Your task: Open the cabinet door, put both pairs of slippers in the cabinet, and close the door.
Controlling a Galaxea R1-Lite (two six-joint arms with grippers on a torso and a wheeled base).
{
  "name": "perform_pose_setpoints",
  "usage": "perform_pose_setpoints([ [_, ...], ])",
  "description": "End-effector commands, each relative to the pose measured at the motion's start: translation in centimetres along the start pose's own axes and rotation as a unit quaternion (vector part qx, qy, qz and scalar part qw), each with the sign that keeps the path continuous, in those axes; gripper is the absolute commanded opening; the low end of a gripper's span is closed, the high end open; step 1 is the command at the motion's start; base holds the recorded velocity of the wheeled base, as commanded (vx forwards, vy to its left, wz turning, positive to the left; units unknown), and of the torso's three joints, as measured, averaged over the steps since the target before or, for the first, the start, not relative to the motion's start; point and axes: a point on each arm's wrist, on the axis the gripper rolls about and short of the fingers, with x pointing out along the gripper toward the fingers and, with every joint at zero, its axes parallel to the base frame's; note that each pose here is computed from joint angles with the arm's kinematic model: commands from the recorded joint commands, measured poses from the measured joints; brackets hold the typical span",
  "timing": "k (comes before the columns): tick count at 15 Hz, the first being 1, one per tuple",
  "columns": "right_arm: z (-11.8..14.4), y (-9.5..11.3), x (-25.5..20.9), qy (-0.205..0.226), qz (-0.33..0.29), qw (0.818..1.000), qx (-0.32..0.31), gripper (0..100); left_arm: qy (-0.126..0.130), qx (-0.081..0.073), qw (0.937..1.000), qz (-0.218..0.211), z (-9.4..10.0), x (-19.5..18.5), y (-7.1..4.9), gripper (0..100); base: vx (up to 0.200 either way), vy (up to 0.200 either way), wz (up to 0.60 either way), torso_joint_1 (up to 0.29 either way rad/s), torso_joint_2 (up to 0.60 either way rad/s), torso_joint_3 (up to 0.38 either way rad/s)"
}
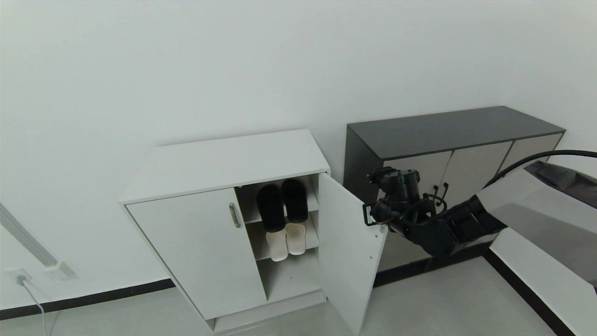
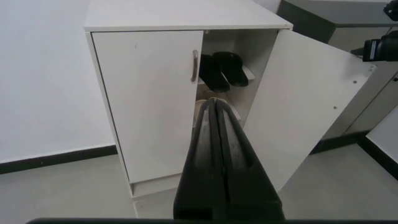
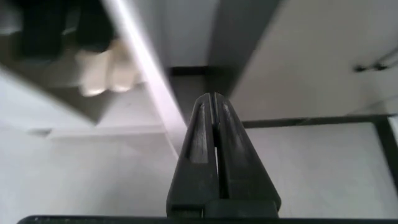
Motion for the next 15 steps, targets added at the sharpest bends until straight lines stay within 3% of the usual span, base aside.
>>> perform_pose_setpoints([
  [1, 0.6, 2.2, -2.2, -0.010, 0.028, 1.000, -0.004, 0, 0.000, 0.000, 1.0000, 0.000, 0.0, 0.0, 0.0, 0, 0.000, 0.000, 0.00, 0.000, 0.00, 0.000],
  [4, 0.8, 2.6, -3.0, -0.030, 0.036, 0.999, -0.011, 0, 0.000, 0.000, 1.0000, 0.001, 0.0, 0.0, 0.0, 0, 0.000, 0.000, 0.00, 0.000, 0.00, 0.000],
  [13, 0.5, 3.2, -4.7, -0.039, 0.055, 0.997, -0.028, 0, 0.000, -0.001, 1.0000, 0.001, 0.0, 0.0, 0.0, 0, 0.000, 0.000, 0.00, 0.000, 0.00, 0.000],
  [15, 0.4, 3.4, -4.7, -0.041, 0.057, 0.997, -0.028, 0, 0.001, -0.001, 1.0000, 0.000, 0.0, 0.0, 0.0, 0, 0.000, 0.000, 0.60, 0.002, 0.00, 0.002],
])
